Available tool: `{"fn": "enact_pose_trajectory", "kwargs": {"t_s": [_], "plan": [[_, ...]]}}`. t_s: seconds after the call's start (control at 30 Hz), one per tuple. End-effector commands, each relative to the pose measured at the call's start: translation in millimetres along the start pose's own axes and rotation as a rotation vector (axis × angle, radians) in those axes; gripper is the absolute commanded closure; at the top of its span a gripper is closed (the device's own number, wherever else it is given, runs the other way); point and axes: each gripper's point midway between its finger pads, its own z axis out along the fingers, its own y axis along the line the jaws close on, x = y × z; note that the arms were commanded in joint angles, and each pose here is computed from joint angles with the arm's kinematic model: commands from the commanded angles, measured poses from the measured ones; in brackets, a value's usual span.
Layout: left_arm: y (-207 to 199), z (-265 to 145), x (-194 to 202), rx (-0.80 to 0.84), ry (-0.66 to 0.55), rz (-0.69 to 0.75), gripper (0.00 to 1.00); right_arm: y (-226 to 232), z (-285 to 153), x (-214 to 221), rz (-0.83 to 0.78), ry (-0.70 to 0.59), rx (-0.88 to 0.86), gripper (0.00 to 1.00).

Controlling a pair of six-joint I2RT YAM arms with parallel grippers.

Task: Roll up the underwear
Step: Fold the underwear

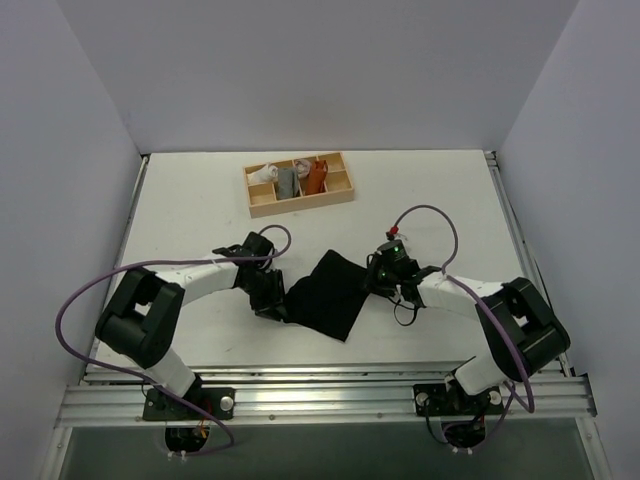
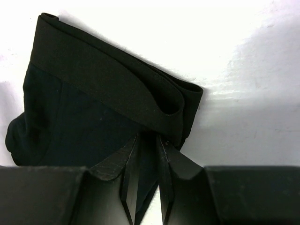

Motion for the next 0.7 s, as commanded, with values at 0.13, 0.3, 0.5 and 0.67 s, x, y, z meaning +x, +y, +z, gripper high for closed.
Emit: {"fn": "enact_pose_trajectory", "kwargs": {"t_s": [0.13, 0.3, 0.5, 0.67], "plan": [[14.4, -4.6, -18.7, -0.110, -0.083, 0.039, 0.55, -14.7, -14.3, -5.0, -0.073, 0.017, 0.070, 0.82], [-12.2, -31.7, -29.9, -0.048, -0.125, 0.056, 0.53, 24.3, -46.6, -20.1, -0.076, -0.034, -0.010, 0.82], [-29.6, -68.4, -45.1, -0.044, -0.221, 0.047, 0.52, 42.3, -52.9, 3.8, -0.001, -0.015, -0.080, 0.81], [-63.8, -83.5, -56.1, 0.060, -0.311, 0.093, 0.51, 23.7, -42.9, 0.2, 0.074, -0.054, -0.019, 0.69]]}}
